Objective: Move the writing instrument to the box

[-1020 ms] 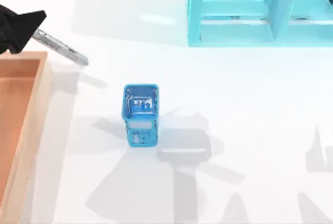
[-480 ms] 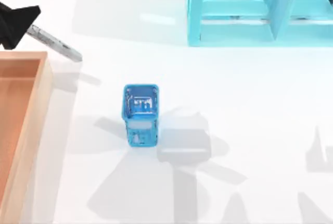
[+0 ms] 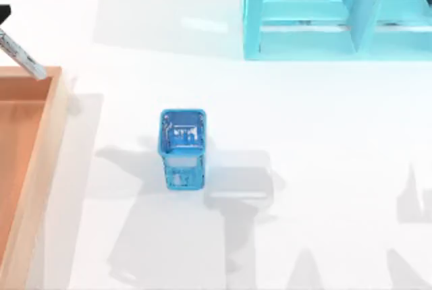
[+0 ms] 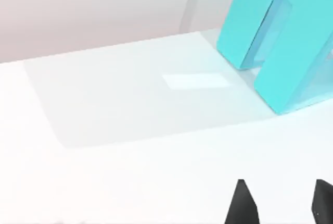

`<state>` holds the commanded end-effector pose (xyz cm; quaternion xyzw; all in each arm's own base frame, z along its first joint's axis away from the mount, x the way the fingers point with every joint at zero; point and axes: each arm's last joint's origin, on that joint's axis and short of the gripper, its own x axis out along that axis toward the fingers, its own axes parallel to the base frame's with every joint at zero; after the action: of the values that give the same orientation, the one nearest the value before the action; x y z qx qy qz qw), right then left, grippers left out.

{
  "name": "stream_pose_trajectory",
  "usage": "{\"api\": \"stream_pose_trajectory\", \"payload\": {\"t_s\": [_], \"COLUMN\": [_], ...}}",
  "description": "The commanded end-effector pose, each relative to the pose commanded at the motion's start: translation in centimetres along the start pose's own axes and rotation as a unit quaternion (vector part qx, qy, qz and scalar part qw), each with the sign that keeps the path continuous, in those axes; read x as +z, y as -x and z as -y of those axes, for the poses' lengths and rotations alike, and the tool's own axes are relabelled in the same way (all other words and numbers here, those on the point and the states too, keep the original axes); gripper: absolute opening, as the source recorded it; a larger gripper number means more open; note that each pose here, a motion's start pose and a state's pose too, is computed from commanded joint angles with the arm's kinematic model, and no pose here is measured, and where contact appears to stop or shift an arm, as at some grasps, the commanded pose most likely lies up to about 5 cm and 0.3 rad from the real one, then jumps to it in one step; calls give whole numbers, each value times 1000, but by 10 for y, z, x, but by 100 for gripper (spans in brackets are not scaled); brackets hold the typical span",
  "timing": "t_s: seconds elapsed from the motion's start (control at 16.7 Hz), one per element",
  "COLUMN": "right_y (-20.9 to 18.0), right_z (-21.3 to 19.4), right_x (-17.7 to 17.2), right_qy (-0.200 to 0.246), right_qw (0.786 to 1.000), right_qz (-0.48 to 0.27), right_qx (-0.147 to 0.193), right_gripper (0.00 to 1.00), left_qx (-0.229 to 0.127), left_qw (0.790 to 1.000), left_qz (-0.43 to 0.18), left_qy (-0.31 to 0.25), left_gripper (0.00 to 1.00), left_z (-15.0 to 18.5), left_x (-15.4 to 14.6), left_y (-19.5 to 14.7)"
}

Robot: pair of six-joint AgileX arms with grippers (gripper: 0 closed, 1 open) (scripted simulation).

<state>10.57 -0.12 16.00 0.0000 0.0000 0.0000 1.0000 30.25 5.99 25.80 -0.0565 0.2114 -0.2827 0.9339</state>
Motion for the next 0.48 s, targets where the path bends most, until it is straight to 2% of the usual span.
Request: {"api": "stream_pose_trajectory", "payload": {"t_s": [0.24, 0.48], "right_y": [0, 0], "right_z": [0, 0], "right_x": [0, 0], "right_qy": [0, 0], "right_qw": [1000, 1000], "right_qz": [0, 0], "right_qx": [0, 0], "right_gripper": [100, 100], "left_qx": [12, -32], "left_qw": [994, 978], "left_qz": [-95, -182], "left_qy": [-54, -99], "left_gripper": [0, 0], "left_z": [-22, -39], "left_x": [-2, -8], "left_y": [16, 36]}}
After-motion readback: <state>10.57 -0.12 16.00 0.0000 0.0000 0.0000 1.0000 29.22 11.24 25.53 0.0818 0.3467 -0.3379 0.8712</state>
